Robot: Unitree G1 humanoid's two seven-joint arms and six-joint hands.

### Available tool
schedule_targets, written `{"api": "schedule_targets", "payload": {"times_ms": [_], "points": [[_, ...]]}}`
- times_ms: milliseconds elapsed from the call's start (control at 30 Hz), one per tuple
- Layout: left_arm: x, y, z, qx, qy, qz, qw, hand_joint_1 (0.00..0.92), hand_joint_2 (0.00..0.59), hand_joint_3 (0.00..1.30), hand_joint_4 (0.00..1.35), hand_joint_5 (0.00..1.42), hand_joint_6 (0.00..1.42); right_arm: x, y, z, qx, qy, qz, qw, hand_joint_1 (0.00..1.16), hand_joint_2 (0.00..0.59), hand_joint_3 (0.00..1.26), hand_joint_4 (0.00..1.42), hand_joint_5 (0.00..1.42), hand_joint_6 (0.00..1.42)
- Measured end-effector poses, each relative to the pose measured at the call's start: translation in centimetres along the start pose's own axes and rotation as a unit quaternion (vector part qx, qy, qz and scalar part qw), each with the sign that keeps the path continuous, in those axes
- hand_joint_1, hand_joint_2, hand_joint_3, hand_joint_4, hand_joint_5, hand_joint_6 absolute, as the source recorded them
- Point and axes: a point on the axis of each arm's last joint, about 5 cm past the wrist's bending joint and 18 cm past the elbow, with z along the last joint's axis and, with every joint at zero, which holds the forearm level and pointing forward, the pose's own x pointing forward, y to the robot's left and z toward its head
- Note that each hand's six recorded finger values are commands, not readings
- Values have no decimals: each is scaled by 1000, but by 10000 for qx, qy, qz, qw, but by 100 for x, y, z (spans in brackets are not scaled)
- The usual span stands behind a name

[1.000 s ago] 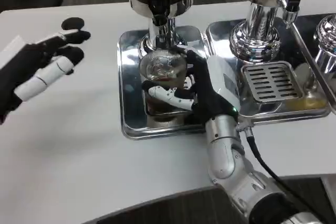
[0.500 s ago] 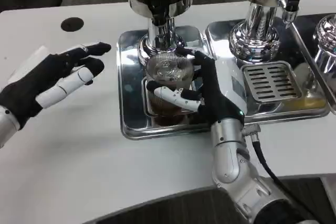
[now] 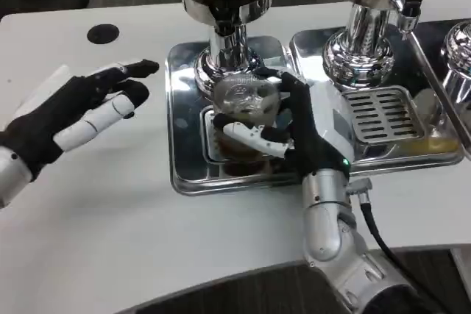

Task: Grasp the cup under the faucet to collect the drink, then remove the cup.

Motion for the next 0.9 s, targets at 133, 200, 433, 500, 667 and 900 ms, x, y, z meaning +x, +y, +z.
{"api": "schedule_targets", "payload": {"times_ms": [133, 200, 433, 500, 667, 900], "points": [[29, -48, 3, -21, -59, -81, 9999, 0, 131, 201, 120, 165, 390, 7, -51, -15, -71, -69, -141, 9999, 741, 195, 481, 569, 795, 1130], [33, -54, 4, -17, -69, -99, 9999, 0, 131, 201, 120, 165, 390, 12, -69, -7, -79, -103, -196, 9997, 741, 195, 482, 569, 795, 1132], [62, -73, 5, 4, -115, -160, 9998, 0, 132, 201, 120, 165, 389, -2, -133, 2, -123, -173, -362, 9991, 741, 195, 482, 569, 812, 1138], [73, -86, 2, 2, -108, -204, 9997, 0, 132, 201, 120, 165, 389, -13, -158, -5, -155, -179, -413, 9989, 741, 195, 484, 571, 812, 1139], [101, -120, 18, 133, -159, -353, 9992, 0, 132, 199, 120, 165, 389, -43, -232, -5, -200, -216, -553, 9980, 738, 200, 489, 576, 813, 1141], [138, -196, 33, 166, -257, -500, 9983, 0, 133, 193, 120, 165, 389, -117, -304, -12, -233, -212, -544, 9980, 734, 203, 495, 577, 813, 1144]]}}
